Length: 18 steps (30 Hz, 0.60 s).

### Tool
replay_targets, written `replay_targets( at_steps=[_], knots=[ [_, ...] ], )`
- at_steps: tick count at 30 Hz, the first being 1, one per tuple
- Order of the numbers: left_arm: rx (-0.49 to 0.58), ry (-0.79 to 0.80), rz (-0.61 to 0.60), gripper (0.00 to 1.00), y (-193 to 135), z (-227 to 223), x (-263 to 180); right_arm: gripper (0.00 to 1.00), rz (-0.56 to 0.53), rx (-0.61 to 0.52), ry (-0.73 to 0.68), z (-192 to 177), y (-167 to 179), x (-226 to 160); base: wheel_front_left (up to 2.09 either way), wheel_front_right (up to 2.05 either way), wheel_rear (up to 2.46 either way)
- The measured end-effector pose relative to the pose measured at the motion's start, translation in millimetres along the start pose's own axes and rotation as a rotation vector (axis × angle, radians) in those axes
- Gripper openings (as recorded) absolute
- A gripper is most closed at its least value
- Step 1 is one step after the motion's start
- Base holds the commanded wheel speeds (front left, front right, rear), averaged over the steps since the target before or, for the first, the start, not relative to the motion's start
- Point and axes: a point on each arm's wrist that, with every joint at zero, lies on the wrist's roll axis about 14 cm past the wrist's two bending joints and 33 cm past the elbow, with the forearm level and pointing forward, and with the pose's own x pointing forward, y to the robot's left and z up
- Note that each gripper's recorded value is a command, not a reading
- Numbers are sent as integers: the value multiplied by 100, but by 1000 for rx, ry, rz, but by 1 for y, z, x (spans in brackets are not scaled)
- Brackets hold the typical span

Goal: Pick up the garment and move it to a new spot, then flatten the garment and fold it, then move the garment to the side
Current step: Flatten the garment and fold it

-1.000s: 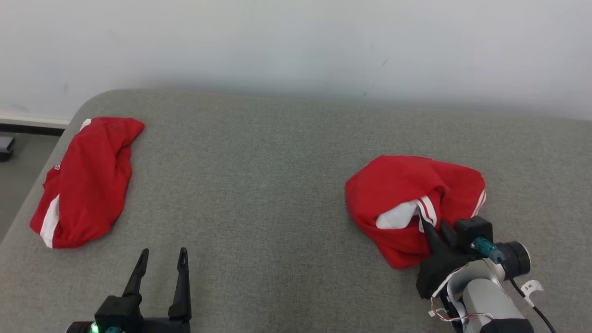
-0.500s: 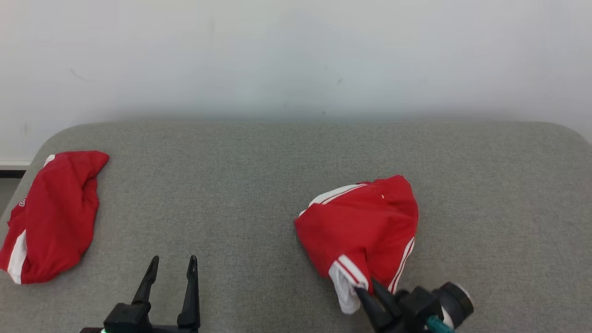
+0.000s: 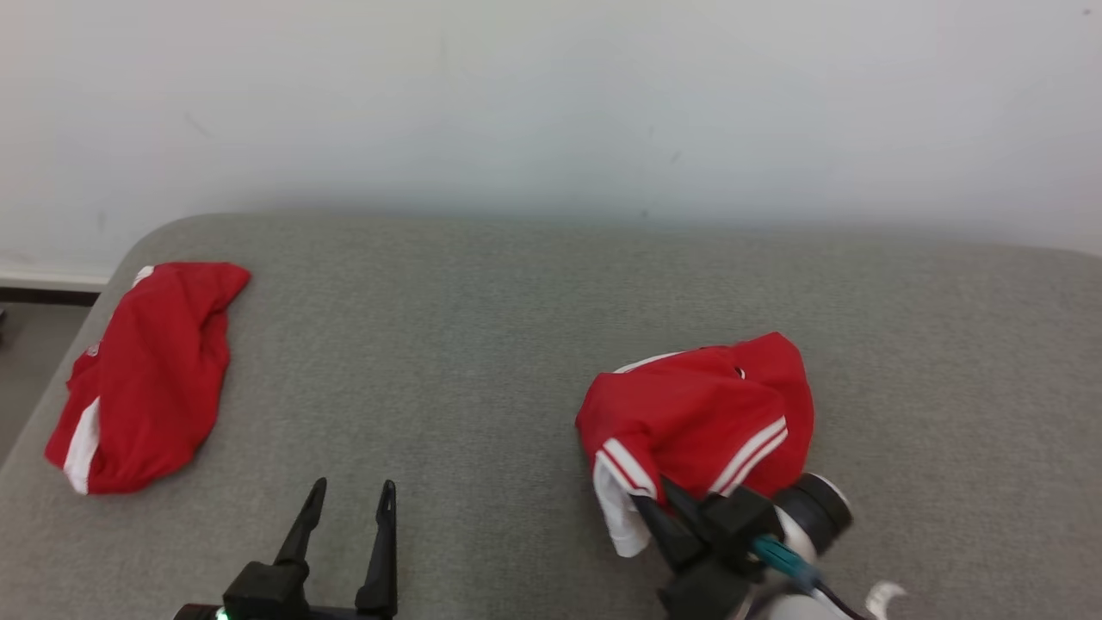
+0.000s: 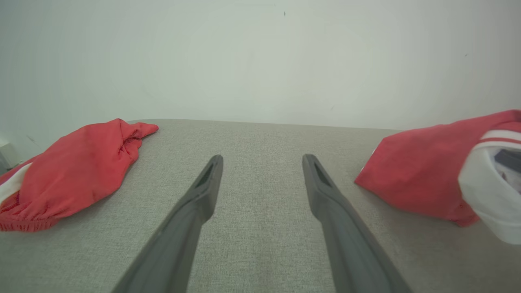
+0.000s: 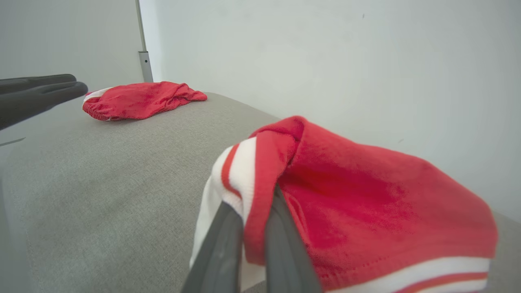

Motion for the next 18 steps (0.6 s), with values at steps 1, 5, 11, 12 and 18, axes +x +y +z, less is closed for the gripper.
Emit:
replay_targets(
  at_steps=[1, 5, 11, 12, 18],
  knots=[
    [-1, 1, 5, 100, 1, 0, -2, 0, 27, -14, 4, 2, 6, 8, 0, 0, 0],
    [-12, 7, 13, 100, 1, -3, -7, 0, 129, -42, 17, 8, 33, 42, 0, 0, 0],
    [-19, 15, 49, 100, 9, -5, -14, 100, 229, -24, 110, -18, 65, 65, 0, 0, 0],
    [-18, 15, 59, 100, 12, -5, -16, 100, 236, -18, 121, -22, 67, 67, 0, 0, 0],
    [-11, 18, 104, 100, 26, -6, -18, 100, 222, 44, 75, -10, 67, 75, 0, 0, 0]
  ],
)
